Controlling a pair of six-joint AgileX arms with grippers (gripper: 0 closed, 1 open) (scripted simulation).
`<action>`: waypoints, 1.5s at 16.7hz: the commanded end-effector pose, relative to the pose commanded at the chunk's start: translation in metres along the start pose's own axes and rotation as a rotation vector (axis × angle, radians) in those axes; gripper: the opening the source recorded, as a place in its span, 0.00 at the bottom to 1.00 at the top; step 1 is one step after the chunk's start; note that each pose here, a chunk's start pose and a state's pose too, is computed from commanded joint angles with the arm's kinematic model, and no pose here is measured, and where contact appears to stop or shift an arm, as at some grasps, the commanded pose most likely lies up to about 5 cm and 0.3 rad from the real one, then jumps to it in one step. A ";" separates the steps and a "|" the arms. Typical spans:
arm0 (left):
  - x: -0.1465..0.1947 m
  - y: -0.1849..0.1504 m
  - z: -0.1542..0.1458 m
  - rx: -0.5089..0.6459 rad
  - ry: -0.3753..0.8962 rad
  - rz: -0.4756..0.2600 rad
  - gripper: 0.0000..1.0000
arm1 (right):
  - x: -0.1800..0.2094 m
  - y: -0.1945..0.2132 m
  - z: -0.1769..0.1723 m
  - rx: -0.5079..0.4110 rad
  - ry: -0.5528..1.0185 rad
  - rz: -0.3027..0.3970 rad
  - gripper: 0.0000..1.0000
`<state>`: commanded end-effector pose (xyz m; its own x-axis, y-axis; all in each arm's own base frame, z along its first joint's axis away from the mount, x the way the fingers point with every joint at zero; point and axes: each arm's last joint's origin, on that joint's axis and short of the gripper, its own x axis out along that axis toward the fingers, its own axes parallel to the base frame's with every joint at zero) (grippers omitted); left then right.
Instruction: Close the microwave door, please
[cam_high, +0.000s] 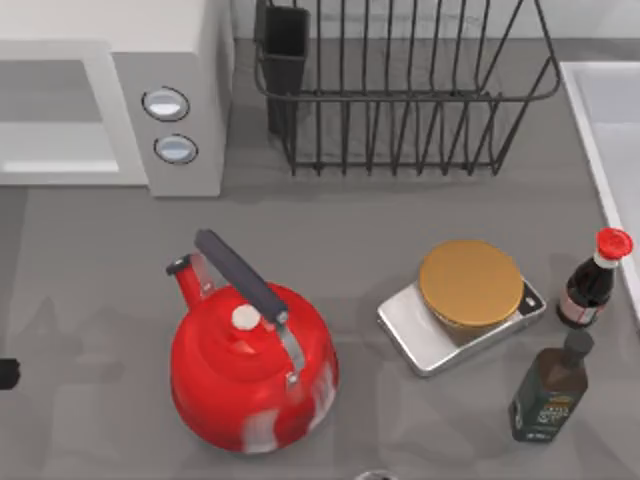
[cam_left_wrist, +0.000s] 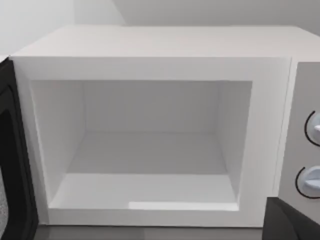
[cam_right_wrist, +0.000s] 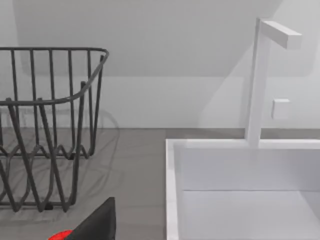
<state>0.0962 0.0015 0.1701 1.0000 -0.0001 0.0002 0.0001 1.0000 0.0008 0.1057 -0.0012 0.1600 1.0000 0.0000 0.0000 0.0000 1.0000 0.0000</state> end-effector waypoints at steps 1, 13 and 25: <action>-0.002 -0.003 -0.002 0.000 -0.001 0.000 0.00 | 0.000 0.000 0.000 0.000 0.000 0.000 1.00; -0.007 -0.010 -0.005 0.024 0.009 0.014 0.00 | 0.000 0.000 0.000 0.000 0.000 0.000 1.00; 0.059 0.074 0.097 0.259 0.551 0.105 0.00 | 0.000 0.000 0.000 0.000 0.000 0.000 1.00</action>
<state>0.1549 0.0754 0.2675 0.8478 0.1681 -0.5030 -0.0295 0.9619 0.2717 0.1057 -0.0012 0.1600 1.0000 0.0000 0.0000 0.0000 1.0000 0.0000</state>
